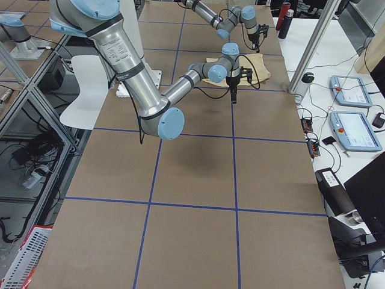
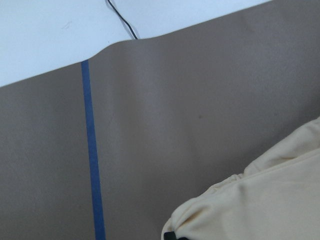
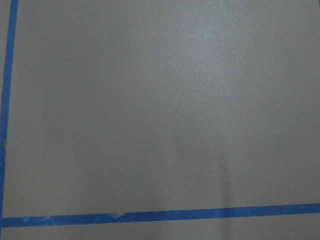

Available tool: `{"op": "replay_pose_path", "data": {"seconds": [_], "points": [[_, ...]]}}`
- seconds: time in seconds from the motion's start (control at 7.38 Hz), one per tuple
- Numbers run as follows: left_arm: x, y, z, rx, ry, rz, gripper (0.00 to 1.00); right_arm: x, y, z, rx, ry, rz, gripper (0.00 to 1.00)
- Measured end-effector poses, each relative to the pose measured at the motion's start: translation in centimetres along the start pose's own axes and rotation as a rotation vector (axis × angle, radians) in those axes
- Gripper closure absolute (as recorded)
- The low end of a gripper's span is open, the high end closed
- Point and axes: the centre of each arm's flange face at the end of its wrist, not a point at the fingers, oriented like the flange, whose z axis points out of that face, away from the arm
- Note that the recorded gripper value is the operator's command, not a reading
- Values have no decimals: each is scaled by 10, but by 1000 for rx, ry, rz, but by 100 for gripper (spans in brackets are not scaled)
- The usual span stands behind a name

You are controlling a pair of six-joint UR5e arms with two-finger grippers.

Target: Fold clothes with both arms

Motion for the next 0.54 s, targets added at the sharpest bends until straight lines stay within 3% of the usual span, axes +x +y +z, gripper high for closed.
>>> {"op": "replay_pose_path", "data": {"seconds": [0.27, 0.54], "points": [[-25, 4, -16, -3, 84, 53, 0, -24, 7, -2, -6, -17, 26, 0], [-44, 27, -32, -6, 141, 74, 0, -83, 23, 5, -16, -25, 110, 4]]}}
